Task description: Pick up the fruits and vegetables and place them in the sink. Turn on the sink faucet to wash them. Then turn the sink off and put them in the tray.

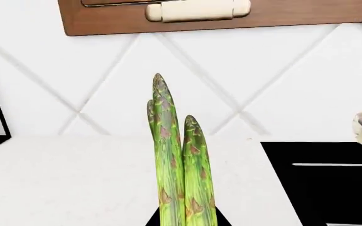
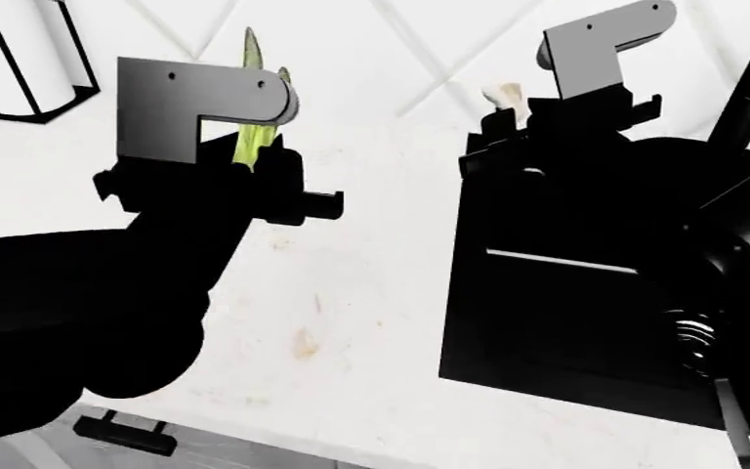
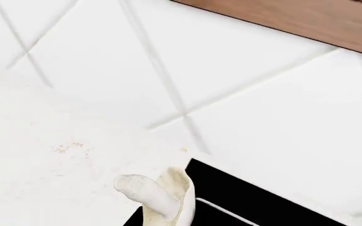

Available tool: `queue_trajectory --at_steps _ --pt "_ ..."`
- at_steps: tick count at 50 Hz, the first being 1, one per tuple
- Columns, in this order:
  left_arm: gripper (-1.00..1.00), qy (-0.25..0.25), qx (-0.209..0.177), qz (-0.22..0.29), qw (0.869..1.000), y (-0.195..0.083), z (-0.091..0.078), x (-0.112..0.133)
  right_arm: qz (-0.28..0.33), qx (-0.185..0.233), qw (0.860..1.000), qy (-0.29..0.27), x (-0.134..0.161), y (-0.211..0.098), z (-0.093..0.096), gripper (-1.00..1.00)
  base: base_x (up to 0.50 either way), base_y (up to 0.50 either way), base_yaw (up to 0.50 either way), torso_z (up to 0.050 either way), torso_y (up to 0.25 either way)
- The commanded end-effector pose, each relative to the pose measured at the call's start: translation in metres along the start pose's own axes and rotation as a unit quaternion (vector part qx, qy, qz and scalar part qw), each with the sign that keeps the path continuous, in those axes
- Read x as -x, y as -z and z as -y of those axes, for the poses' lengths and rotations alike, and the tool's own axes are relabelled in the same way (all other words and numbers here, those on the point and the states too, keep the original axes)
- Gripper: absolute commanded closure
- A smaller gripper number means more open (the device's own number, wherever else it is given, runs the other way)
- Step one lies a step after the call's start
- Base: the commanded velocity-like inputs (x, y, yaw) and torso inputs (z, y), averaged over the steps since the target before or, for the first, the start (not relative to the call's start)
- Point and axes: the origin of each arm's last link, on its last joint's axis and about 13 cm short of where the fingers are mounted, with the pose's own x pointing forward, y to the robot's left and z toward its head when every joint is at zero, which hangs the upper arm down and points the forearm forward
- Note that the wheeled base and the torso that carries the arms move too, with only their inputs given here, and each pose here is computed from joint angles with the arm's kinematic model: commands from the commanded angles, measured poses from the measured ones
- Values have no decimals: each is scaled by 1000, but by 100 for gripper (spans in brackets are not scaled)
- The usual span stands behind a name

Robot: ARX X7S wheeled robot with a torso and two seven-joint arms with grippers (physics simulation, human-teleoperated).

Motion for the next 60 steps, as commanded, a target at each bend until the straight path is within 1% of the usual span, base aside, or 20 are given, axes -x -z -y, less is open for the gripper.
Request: queue_trajectory --at_steps 1,9,13,17,26,36,44,51,55,60 --pt "100 17 7 62 998 -30 -14 15 33 0 999 -2 22 2 1 100 -489 -106 0 0 0" --pt "100 23 13 83 996 -41 -21 18 70 -13 997 -3 40 10 4 100 -489 -106 0 0 0" --pt "100 19 12 86 996 -42 -23 17 79 -17 997 -1 51 11 7 100 -482 -135 0 0 0" --pt "100 18 12 88 996 -42 -24 17 84 -26 996 3 58 14 10 100 -414 -445 0 0 0" --pt "100 20 14 92 996 -42 -24 18 95 -49 994 4 63 17 13 100 -401 -442 0 0 0" --pt "100 23 10 91 995 -38 -23 19 88 -65 994 1 62 23 16 100 -192 -552 0 0 0" --pt "100 35 -5 87 996 -34 -22 18 68 -69 995 10 61 24 22 100 -50 -522 0 0 0" --pt "100 61 -40 69 995 -32 -23 13 58 -63 996 18 60 19 28 100 -9 -513 0 0 0" --pt "100 73 -58 55 994 -31 -23 7 56 -55 997 19 61 16 30 100 25 -506 0 0 0" --pt "100 77 -71 38 994 -26 -24 -8 55 -47 997 21 63 15 31 100 59 -499 0 0 0"
